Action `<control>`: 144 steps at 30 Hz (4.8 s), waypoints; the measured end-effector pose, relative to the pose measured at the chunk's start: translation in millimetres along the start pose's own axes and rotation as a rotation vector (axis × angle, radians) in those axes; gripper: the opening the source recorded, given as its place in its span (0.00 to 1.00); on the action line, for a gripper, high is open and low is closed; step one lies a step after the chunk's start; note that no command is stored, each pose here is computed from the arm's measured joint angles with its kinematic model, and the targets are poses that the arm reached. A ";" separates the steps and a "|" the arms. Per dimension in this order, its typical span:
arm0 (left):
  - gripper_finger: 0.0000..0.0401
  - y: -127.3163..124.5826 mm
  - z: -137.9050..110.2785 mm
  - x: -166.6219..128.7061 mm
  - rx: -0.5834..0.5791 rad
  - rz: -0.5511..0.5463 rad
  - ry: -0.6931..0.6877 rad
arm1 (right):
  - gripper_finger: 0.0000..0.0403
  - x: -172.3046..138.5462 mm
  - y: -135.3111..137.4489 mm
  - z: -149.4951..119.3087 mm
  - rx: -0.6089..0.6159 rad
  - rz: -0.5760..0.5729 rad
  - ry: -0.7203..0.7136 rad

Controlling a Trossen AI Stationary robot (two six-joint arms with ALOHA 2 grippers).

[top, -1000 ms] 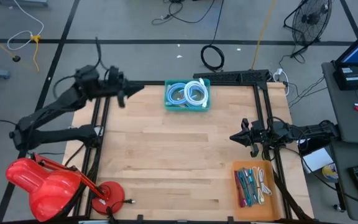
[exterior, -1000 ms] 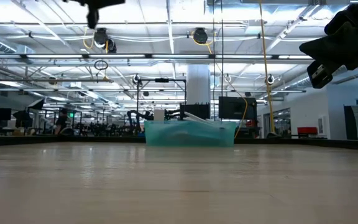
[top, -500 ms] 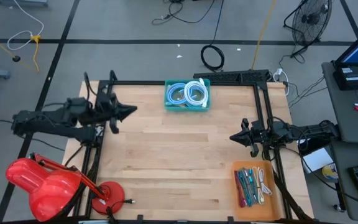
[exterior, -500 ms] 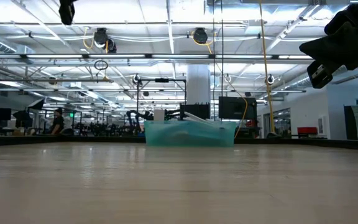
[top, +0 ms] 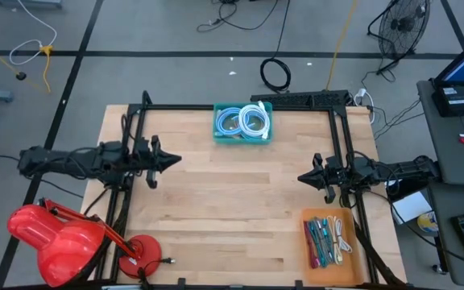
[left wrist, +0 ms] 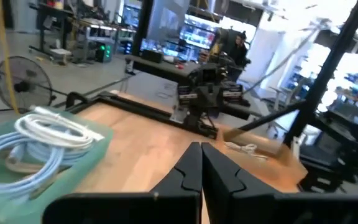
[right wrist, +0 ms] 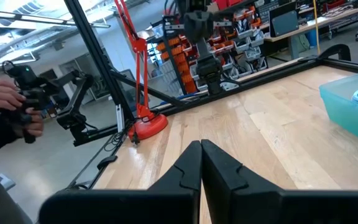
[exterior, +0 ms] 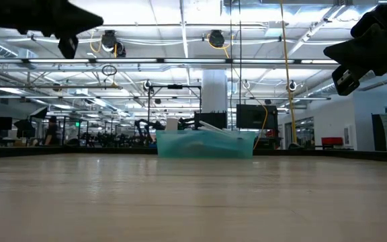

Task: Pick & Place USB Port
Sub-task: Return to Home Position

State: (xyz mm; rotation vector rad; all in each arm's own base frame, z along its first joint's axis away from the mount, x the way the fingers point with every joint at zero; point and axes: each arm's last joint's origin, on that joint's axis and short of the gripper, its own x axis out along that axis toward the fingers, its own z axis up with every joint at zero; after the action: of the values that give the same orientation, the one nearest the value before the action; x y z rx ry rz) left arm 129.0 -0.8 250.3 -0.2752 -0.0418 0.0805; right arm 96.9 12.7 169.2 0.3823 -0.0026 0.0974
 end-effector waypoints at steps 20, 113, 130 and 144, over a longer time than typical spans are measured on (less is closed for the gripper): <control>0.00 24.5 -63.7 -34.8 -0.040 0.017 -0.126 | 0.00 0.0 0.0 0.0 0.000 0.000 0.000; 0.01 30.1 -86.6 -20.8 0.310 0.097 0.145 | 0.00 0.0 0.0 0.1 0.000 0.000 0.000; 0.01 30.1 -86.6 -20.8 0.309 0.097 0.145 | 0.00 0.0 0.1 0.1 0.000 0.000 0.000; 0.01 30.1 -86.6 -20.8 0.309 0.097 0.145 | 0.00 0.0 0.0 0.0 0.000 0.000 0.000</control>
State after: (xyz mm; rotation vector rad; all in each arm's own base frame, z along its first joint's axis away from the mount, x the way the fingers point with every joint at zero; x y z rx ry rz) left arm 110.6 2.9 158.2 0.0269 0.1271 0.1614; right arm 96.9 12.7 169.2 0.3821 -0.0026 0.0977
